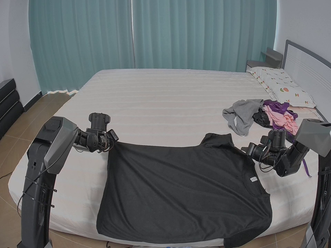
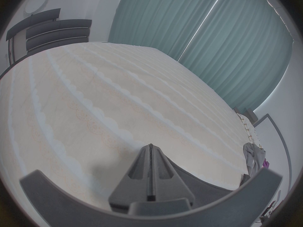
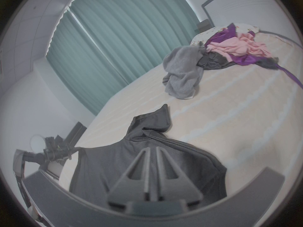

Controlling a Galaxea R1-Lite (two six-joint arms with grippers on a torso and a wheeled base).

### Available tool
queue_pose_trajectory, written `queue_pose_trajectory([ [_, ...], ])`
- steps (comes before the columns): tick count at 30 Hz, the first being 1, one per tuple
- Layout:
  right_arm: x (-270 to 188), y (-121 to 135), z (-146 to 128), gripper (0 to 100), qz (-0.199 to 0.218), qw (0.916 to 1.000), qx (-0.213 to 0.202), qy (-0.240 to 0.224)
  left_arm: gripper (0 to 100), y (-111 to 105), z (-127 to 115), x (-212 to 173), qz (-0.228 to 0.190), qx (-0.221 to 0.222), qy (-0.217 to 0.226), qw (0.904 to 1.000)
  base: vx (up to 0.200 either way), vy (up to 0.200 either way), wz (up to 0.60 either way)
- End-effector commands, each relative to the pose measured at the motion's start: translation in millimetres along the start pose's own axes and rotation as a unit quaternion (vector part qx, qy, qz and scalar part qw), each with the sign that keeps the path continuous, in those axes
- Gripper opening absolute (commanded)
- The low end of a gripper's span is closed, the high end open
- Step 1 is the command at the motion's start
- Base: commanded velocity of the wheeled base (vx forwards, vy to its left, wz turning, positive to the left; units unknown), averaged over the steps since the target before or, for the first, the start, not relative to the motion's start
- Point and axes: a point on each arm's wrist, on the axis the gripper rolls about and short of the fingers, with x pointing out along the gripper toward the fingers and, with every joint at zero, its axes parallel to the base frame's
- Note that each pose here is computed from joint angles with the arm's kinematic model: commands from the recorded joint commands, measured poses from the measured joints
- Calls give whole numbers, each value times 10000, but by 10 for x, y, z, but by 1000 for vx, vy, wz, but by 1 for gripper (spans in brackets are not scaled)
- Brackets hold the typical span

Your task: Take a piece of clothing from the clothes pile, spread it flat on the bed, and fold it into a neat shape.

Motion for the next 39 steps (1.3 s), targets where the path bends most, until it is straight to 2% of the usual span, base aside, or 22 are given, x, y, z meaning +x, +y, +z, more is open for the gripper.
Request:
queue_pose_trajectory([
  [1, 277, 184, 102, 0, -9, 9987, -494, 128, 0, -43, -8, -33, 63, 14, -18, 10000, 0, 0, 0],
  [4, 298, 198, 141, 0, -13, 9981, -605, 142, 0, -42, -8, -33, 69, 6, -22, 10000, 0, 0, 0],
  [5, 333, 214, 189, 100, 28, 9967, -802, 70, 0, -42, -8, -33, 69, 6, -22, 10000, 0, 0, 0],
  [8, 378, 233, 235, 100, 77, 9958, -913, -5, 0, -49, -13, -34, 64, 11, -19, 10000, 0, 0, 0],
  [13, 475, 278, 160, 100, 45, 9928, -1151, 336, 0, -46, -16, -33, 74, 12, -18, 10000, 0, 0, 0],
  [17, 599, 276, 102, 100, 39, 9910, -1289, 363, 0, -44, -43, -32, 88, 19, 18, 10000, 0, 0, 0],
  [22, 783, 222, 74, 100, -257, 9899, -1358, 319, 0, -34, -43, -32, 113, -74, 37, 9999, 0, 0, 0],
  [23, 834, 197, 71, 0, -306, 9896, -1366, 325, 0, -41, -32, -42, 118, -142, 42, 9998, 0, 0, 0],
  [31, 885, 171, 64, 0, -338, 9897, -1344, 368, 0, -29, -22, -43, 157, -159, 80, 9997, 0, 0, 0],
  [39, 920, 33, 301, 0, -602, 9910, -1190, -111, 0, -48, 10, -23, 103, -176, 8, 9998, 0, 0, 0],
])
